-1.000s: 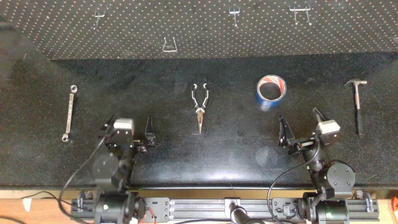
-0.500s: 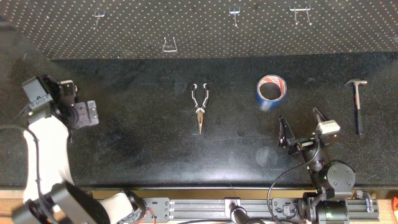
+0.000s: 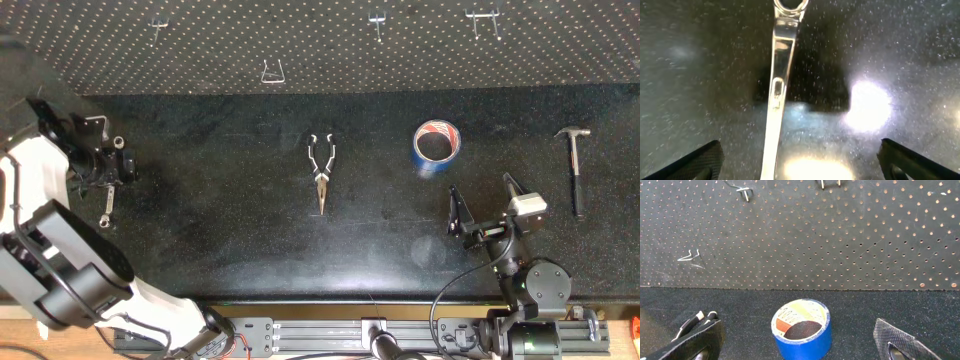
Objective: Place Tools Onto Pegboard
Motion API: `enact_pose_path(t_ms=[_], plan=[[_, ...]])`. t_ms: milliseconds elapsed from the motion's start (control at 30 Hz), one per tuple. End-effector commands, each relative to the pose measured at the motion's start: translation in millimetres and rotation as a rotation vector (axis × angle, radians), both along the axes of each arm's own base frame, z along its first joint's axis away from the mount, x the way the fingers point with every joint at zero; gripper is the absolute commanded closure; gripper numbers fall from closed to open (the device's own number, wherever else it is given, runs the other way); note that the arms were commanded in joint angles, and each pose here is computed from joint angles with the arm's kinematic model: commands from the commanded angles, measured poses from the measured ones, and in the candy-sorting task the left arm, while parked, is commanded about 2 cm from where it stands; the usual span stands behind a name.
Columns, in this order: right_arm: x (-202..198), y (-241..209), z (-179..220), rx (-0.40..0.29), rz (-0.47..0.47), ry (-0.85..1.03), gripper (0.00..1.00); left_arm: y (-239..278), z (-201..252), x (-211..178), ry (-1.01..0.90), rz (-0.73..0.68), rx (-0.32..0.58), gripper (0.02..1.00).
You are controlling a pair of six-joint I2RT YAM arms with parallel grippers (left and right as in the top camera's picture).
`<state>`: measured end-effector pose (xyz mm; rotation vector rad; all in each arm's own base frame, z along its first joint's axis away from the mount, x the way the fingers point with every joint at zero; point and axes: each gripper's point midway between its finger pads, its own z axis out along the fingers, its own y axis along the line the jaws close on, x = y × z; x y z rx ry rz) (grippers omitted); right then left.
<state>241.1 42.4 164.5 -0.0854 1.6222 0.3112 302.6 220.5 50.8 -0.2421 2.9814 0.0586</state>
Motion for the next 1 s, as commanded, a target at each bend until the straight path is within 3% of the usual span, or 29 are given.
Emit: enact_pose_path(t_ms=[33,533,600,633,667,733,800,933,1000], plan=[[-0.9,3.1,-0.9,0.011,0.016,0.002,0.025,1.1,-17.2,6.7,0.038,-0.050,-0.052,0.025],[-0.9,3.1,-0.9,0.011,0.016,0.002,0.025,5.5,-41.5,1.2,0.126,-0.155,-0.064,0.023],[-0.9,3.1,-0.9,0.011,0.016,0.002,0.025,5.7,-41.5,1.5,0.124,-0.166,-0.062,0.237],[-0.9,3.1,-0.9,0.011,0.016,0.002,0.025,5.6,-42.2,1.2,0.126,-0.173,-0.063,0.522],[-0.9,3.1,-0.9,0.011,0.016,0.002,0.025,5.4,-42.3,1.0,0.127,-0.172,-0.064,0.746],[-0.9,3.1,-0.9,0.011,0.016,0.002,0.025,4.7,-42.8,0.5,0.129,-0.172,-0.068,0.989],[-0.9,3.1,-0.9,0.011,0.016,0.002,0.025,3.7,-42.7,0.1,0.130,-0.162,-0.073,0.989],[-0.9,3.1,-0.9,0.011,0.016,0.002,0.025,8.2,-37.0,4.4,0.103,0.030,-0.068,0.989],[-0.9,3.1,-0.9,0.011,0.016,0.002,0.025,9.8,3.8,17.4,-0.006,0.029,0.010,0.989]])
